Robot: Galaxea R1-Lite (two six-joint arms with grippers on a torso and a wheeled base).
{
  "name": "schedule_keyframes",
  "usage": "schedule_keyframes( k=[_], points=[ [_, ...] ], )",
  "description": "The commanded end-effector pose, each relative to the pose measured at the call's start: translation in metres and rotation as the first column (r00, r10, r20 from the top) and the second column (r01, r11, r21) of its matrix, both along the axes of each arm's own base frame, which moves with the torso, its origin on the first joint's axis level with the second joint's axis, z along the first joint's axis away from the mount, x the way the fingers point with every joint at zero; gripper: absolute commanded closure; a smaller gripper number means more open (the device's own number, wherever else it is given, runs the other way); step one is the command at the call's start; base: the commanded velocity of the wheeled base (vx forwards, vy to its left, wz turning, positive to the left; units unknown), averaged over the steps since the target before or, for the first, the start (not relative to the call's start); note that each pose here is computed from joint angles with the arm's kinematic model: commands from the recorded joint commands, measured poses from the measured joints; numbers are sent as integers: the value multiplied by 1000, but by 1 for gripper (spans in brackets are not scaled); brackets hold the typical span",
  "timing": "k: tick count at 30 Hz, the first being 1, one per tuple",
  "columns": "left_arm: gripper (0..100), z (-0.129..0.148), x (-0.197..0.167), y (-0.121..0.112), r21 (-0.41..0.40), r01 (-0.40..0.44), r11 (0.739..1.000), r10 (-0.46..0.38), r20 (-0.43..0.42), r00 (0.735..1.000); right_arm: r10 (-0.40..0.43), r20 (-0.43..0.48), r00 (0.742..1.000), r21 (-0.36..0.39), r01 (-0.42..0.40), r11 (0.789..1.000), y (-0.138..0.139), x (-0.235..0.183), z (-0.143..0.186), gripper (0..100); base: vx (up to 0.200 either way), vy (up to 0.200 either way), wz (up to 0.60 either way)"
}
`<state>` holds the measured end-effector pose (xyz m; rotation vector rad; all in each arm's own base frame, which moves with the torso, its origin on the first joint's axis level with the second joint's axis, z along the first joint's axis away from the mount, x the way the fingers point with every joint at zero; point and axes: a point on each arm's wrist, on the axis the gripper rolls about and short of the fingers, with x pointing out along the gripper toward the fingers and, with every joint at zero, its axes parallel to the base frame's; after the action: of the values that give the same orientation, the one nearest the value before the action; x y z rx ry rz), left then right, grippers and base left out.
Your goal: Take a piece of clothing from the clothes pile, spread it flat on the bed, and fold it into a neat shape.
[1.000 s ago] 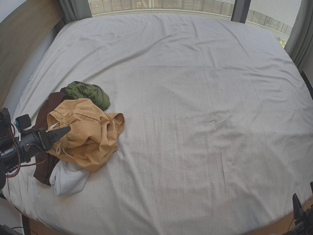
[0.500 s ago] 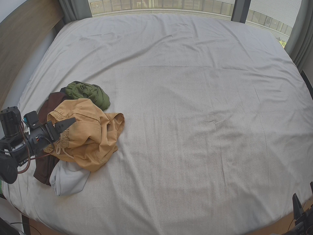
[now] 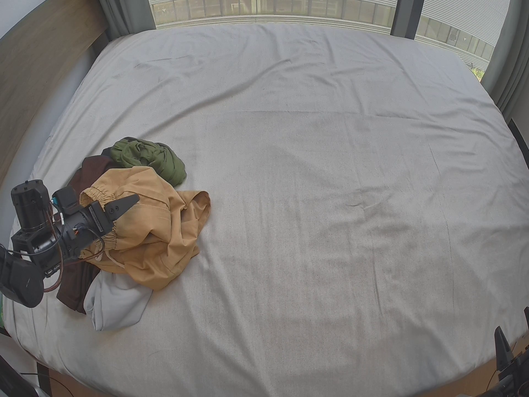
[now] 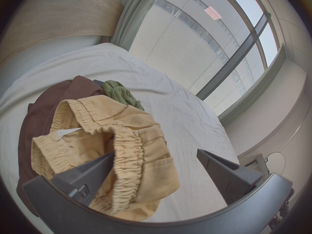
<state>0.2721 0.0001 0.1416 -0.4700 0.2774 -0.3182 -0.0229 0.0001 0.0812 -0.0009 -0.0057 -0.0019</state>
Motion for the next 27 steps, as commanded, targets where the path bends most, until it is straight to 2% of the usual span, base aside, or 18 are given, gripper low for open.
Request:
schedule_keyframes(
  k=[1,6,17,21,22,27],
  points=[
    [0,3,4,-2,-2,7,1000,-7,11,1000,0,-1,1000,-1,0,1000,0,0,-5,0,0,0,0],
    [0,5,6,-2,-2,6,1000,-6,24,1000,0,-1,1000,-1,0,1000,0,0,-5,0,0,0,0],
    [0,-7,14,-2,6,3,1000,-3,-11,1000,0,-1,1000,4,0,1000,0,0,-5,0,0,0,0],
    [0,-9,20,-2,1,0,1000,0,36,999,0,-1,1000,4,0,1000,0,0,-5,0,0,0,0],
    [100,-10,21,-2,0,0,1000,0,45,999,0,-1,1000,4,0,1000,0,0,-5,0,0,0,0],
    [100,-14,21,-1,0,-3,1000,3,57,998,0,-1,1000,4,0,1000,0,0,-5,0,0,0,0]
  ],
)
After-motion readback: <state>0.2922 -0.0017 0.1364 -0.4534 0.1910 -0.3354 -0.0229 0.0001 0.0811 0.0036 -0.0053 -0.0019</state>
